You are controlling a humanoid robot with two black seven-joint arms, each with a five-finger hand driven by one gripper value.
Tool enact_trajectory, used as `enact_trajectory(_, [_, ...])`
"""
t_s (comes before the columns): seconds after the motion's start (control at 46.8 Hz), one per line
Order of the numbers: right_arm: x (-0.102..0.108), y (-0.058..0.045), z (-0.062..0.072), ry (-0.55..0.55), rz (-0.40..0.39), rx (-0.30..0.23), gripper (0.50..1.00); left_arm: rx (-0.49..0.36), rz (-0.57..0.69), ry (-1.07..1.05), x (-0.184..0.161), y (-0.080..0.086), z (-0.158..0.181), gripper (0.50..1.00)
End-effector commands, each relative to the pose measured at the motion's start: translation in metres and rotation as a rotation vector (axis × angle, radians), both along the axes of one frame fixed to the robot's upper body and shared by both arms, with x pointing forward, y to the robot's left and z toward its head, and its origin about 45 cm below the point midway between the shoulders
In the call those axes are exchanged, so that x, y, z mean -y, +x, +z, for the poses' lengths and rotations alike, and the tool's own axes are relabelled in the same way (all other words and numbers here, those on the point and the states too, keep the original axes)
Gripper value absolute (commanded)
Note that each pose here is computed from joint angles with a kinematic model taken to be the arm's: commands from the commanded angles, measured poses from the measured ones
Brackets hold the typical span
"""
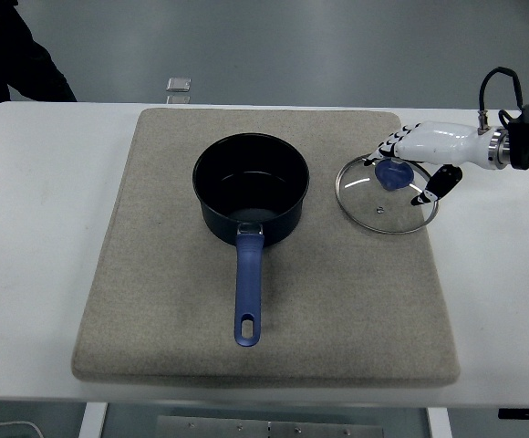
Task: Lift the pot lid and place it to the right of the pot.
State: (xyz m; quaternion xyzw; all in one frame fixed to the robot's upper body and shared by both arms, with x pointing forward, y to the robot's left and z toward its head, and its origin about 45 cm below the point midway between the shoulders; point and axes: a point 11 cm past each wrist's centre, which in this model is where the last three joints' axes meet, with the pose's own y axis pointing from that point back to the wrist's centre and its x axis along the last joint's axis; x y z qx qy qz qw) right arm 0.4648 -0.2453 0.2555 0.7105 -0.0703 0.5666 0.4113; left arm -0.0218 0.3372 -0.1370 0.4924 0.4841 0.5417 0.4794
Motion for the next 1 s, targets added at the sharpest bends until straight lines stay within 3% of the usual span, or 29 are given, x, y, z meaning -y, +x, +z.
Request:
enact_trajectory(0.0, [0.000,0.000,0.000,0.003,-0.001,0.000,0.919,0.000,0.000,0.001,0.000,0.000,0.000,1.000])
enact_trajectory(0.321, [0.002,0.011,0.027,0.071,-0.050,0.033,0.919,0.000,0.000,-0.001,0.000,0.000,0.000,1.000])
enact_trajectory(0.47, [0.000,0.013,0.033,0.093,-0.056,0.044,0.919,0.000,0.000,0.001,0.000,0.000,0.000,1.000])
enact_trajectory(0.598, [-0.013,0.020,0.049,0.249,-0.104,0.048,0.921,0.000,0.000,0.001,0.000,0.000,0.000,1.000])
enact_trajectory(0.791, [-0.011,0.032,0.080,0.458,-0.204,0.026,0.921,0.000,0.000,0.001,0.000,0.000,0.000,1.000])
enact_trajectory(0.919, [0.005,0.045,0.098,0.584,-0.301,0.025,0.919,0.000,0.000,0.001,0.000,0.000,0.000,1.000])
enact_trajectory(0.983, [0.013,0.049,0.097,0.623,-0.344,0.024,0.919,0.000,0.000,0.001,0.000,0.000,0.000,1.000])
